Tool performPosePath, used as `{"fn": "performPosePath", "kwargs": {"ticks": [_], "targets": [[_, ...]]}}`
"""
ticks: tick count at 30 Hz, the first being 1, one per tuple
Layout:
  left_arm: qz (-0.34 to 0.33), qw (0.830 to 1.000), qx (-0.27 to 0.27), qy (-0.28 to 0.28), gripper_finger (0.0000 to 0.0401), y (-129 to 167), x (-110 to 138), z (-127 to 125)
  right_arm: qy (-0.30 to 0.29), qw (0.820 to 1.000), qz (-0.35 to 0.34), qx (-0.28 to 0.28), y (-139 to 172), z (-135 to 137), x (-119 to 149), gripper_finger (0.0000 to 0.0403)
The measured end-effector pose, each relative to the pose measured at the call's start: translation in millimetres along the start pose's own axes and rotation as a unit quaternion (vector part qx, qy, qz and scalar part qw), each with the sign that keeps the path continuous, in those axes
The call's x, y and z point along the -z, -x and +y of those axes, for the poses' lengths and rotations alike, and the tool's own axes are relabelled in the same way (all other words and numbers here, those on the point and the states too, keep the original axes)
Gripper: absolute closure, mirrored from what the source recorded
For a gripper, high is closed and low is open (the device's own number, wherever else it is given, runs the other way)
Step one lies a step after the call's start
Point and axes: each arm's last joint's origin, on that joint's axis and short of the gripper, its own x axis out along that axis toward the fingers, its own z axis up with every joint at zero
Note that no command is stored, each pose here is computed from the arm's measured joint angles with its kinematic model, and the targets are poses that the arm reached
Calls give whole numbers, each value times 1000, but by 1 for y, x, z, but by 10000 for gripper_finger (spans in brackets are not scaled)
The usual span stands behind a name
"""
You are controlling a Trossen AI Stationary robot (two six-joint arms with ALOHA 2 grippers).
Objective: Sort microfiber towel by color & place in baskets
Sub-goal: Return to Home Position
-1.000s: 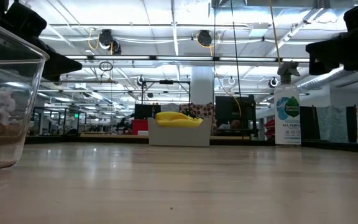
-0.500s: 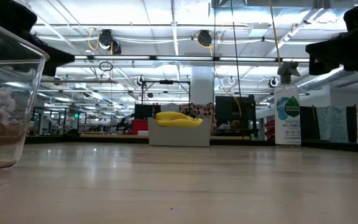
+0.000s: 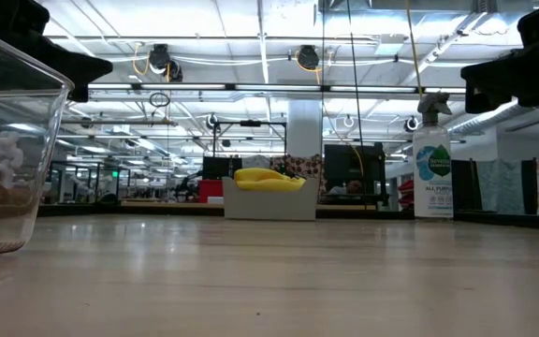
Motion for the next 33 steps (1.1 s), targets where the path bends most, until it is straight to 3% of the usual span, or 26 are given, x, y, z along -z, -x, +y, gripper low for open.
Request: {"fn": "performPosePath", "kwargs": {"ticks": [13, 33], "targets": [[11, 1000, -5, 28, 400, -3, 4, 13, 4, 1000, 0, 2, 0, 0, 0, 401], [17, 997, 41, 62, 400, -3, 7, 14, -27, 1000, 0, 4, 0, 0, 0, 401]]}}
